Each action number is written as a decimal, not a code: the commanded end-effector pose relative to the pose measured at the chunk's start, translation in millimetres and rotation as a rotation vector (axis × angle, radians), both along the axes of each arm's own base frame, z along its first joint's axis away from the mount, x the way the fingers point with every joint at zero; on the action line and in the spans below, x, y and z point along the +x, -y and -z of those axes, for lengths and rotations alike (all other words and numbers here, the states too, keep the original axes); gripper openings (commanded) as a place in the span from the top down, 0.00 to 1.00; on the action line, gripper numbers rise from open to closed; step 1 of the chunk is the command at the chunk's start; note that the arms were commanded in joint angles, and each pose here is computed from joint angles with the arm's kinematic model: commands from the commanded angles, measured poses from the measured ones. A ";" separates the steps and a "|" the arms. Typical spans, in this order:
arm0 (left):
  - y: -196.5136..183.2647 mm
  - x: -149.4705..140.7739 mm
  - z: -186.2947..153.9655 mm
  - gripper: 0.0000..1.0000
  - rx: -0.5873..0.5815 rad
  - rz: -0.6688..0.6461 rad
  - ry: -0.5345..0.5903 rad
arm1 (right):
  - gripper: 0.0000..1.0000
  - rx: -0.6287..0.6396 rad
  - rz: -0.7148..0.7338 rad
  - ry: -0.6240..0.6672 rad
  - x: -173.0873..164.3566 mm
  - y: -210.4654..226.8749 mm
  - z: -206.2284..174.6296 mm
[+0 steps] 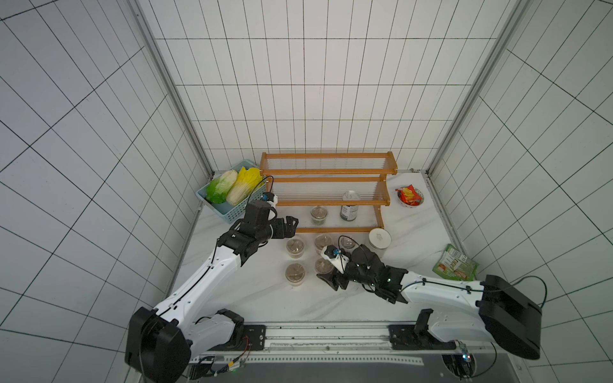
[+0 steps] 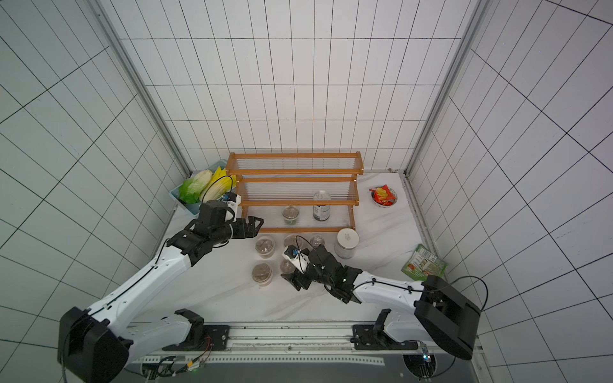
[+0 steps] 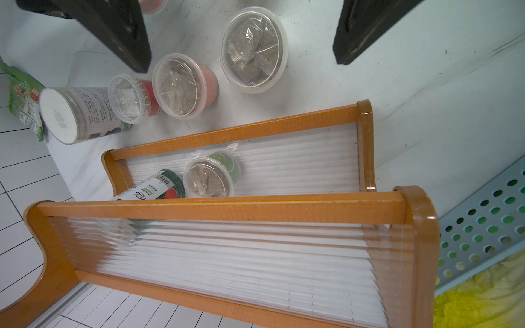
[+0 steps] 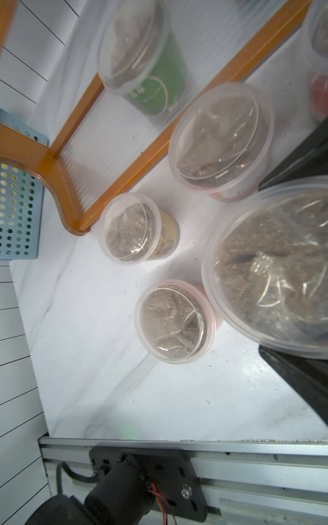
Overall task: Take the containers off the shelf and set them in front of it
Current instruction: Place the container at the center of the board.
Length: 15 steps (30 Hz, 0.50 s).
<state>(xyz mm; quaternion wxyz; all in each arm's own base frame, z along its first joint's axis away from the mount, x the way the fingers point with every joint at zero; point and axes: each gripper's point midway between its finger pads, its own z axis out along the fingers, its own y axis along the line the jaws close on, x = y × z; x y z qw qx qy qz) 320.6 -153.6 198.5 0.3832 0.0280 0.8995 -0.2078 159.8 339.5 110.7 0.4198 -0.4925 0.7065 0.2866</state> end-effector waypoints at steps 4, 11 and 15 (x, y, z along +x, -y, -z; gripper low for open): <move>1.0 6.6 -14.0 0.02 -0.004 0.004 0.037 | 0.19 0.039 0.024 0.067 10.3 -11.0 5.9; 1.2 7.1 -11.5 0.02 -0.001 0.005 0.031 | 0.19 0.010 0.023 0.036 2.5 -2.2 27.9; 1.4 7.4 -10.0 0.01 -0.003 0.005 0.027 | 0.19 0.002 0.021 0.009 -3.6 1.1 35.9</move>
